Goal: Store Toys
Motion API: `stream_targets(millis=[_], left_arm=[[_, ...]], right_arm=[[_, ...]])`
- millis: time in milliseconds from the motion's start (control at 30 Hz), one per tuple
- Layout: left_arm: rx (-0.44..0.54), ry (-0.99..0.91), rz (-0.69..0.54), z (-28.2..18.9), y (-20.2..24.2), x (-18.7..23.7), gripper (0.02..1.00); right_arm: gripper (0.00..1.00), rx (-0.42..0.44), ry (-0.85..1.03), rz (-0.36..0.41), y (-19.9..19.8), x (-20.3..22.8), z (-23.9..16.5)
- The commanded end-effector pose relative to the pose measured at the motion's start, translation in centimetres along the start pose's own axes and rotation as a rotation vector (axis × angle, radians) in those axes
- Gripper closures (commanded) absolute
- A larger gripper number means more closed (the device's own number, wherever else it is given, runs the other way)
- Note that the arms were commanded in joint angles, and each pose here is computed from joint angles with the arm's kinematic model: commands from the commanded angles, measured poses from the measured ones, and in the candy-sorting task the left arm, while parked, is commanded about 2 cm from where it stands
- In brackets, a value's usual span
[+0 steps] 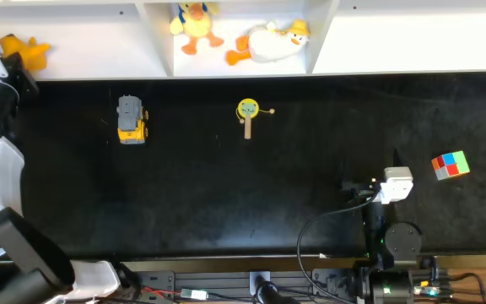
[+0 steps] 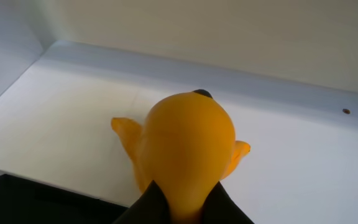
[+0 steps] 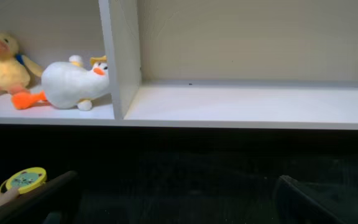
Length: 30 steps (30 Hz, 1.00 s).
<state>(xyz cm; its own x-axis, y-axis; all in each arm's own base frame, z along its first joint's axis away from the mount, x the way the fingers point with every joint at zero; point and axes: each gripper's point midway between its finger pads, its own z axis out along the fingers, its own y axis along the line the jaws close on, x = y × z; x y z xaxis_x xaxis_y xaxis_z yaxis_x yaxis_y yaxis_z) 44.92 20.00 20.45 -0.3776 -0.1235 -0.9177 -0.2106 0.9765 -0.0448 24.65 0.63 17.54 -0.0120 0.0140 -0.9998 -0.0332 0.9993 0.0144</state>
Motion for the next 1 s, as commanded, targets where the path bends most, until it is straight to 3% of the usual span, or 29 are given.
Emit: stream_targets(millis=[33, 1000], left_arm=[[-0.012, 0.001, 0.025, 0.5, 0.1, -0.2, 0.939], [-0.023, 0.046, 0.011, 2.5, 1.0, -0.4, 0.936]], right_arm=[[0.007, -0.01, 0.001, 0.005, 0.2, 0.4, 0.0], [0.005, -0.01, 0.001, 0.005, 0.2, 0.4, 0.0]])
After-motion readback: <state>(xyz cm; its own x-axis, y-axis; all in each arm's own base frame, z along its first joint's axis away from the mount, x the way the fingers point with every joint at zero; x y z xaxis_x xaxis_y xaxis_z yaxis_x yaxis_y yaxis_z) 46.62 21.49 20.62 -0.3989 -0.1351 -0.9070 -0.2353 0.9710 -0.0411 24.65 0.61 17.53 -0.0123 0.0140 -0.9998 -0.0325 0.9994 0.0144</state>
